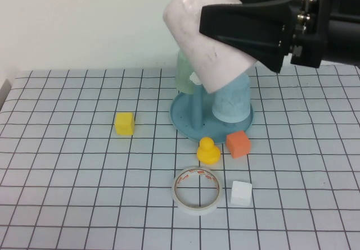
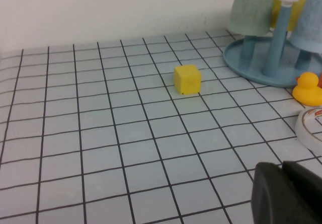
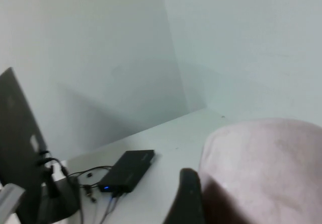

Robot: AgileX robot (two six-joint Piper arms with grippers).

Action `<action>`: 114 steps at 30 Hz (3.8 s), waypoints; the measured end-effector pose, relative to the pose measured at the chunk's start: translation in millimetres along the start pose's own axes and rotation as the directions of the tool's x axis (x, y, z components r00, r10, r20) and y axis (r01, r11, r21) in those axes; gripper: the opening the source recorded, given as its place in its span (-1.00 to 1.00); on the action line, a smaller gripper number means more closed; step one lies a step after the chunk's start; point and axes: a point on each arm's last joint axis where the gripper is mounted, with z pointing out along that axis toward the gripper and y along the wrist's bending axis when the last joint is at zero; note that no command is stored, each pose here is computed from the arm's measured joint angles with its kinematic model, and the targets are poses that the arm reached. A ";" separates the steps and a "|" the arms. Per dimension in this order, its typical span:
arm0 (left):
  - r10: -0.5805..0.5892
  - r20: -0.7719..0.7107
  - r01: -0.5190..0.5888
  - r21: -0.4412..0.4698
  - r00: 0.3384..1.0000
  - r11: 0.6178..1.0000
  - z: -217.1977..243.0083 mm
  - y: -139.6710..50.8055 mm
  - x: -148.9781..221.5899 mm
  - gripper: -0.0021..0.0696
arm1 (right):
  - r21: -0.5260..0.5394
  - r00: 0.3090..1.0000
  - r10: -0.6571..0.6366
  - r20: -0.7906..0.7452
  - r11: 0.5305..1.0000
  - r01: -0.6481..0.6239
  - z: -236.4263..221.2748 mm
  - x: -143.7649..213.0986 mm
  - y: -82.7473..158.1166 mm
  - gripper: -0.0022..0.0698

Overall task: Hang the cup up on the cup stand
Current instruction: Place the cup on the cup holder

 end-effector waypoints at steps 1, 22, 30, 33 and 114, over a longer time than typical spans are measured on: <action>0.000 -0.002 0.000 -0.001 1.000 1.000 0.0 0.1 0.2 -0.94 | 0.013 1.000 -0.007 0.001 1.000 0.007 0.0 -0.1 -1.2 0.66; -0.001 -0.011 0.001 -0.008 1.000 1.000 0.6 0.6 1.9 -0.94 | 0.106 0.963 -0.269 -0.019 0.957 0.270 -0.5 -0.9 -9.8 0.66; -0.001 -0.011 0.001 -0.008 1.000 1.000 0.6 0.6 1.9 -0.94 | 0.138 0.958 -0.283 -0.034 0.948 0.285 6.2 1.3 -6.3 0.66; -0.001 -0.011 0.001 -0.008 1.000 1.000 0.6 0.6 1.9 -0.94 | 0.188 0.959 -0.278 -0.049 0.941 0.282 12.9 3.6 -3.4 0.66; -0.003 -0.013 0.003 -0.007 1.000 1.000 0.6 0.6 2.0 -0.95 | 0.627 0.886 -0.408 0.222 0.756 0.191 119.4 167.7 -169.4 0.65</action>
